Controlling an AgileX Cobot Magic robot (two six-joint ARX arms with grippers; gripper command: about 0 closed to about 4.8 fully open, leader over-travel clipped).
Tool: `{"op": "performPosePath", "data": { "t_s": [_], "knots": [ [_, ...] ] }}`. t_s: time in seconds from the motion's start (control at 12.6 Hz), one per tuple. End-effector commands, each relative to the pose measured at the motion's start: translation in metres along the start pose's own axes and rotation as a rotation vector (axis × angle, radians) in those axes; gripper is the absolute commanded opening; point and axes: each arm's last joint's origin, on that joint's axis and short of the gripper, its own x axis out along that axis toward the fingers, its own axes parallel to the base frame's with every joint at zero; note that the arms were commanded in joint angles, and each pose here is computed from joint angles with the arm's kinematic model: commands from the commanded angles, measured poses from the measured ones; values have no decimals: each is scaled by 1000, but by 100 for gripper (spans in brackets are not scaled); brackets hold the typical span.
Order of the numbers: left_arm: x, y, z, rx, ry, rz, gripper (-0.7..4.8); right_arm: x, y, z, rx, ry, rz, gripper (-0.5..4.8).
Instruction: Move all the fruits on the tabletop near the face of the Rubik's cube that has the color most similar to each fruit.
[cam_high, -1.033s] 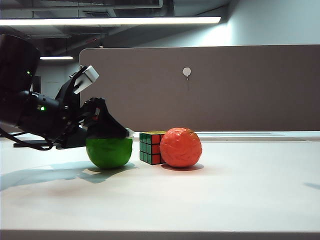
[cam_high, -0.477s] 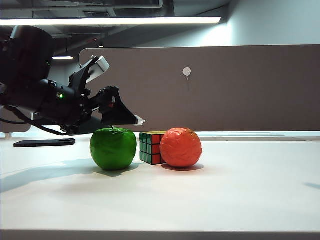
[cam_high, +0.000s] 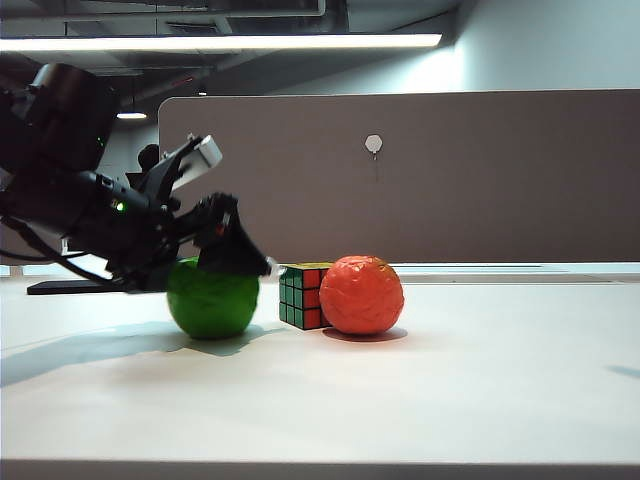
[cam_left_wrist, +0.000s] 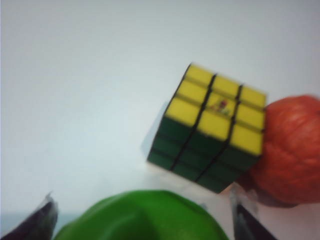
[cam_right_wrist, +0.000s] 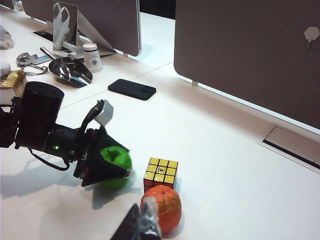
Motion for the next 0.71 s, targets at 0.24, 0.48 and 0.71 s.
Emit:
{"op": "performPosePath", "data": {
  "t_s": [0.24,0.48,0.71],
  "knots": [
    [0,0,-2,12,28,4,479,-1,0,2,-8,-13,-3,-6],
    [1,-4,3,17,-23,-28,479,-1,0,2,-8,-13,-3,-6],
    [5,-13,3,34,-19,-35,479,-1,0,2,-7,-13,-2,-6]
  ]
}}
